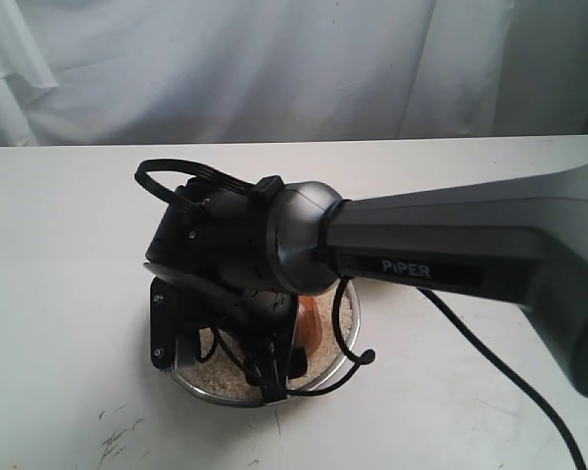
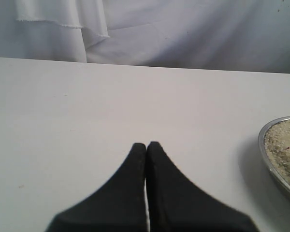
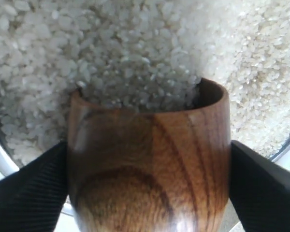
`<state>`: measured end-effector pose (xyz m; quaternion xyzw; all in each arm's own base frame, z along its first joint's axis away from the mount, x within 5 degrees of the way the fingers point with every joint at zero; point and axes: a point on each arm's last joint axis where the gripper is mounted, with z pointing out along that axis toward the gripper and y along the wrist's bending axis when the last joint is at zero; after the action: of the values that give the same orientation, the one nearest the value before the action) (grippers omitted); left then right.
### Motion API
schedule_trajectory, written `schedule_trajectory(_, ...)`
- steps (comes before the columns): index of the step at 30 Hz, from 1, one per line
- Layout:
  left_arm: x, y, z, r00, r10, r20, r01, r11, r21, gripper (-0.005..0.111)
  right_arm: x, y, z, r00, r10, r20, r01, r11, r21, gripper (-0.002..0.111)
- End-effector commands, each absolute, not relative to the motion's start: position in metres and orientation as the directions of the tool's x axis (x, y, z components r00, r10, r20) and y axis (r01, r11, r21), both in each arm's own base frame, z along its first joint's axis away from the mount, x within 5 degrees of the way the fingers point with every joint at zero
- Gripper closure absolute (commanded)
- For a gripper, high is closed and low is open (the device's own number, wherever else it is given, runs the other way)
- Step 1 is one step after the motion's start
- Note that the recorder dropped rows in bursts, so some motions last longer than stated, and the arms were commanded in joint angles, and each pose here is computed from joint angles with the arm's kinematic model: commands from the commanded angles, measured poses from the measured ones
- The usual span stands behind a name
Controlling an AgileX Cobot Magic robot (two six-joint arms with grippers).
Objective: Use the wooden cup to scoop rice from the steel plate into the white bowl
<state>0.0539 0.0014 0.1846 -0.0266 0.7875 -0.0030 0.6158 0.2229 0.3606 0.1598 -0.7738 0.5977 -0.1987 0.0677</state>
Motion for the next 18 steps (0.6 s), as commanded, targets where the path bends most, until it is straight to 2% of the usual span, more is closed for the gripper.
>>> schedule_trajectory(1,0.054,0.001,0.184,-0.228,-0.044,-0.973,-0.035,0.999,-0.037,0.107,0.224,0.369,0.155,0.204,-0.961,0.188,-0.894,-0.261,-0.364,0.108)
schedule_trajectory(9,0.054,0.001,0.184,-0.228,-0.044,-0.973,-0.035,0.999,-0.037,0.107,0.226,0.376,0.153,0.199,-0.97,0.143,-0.89,-0.24,-0.388,0.108)
schedule_trajectory(18,0.054,0.001,0.184,-0.228,-0.044,-0.973,-0.035,0.999,-0.037,0.107,0.23,0.38,0.153,0.106,-0.994,0.037,-0.898,-0.112,-0.426,0.108)
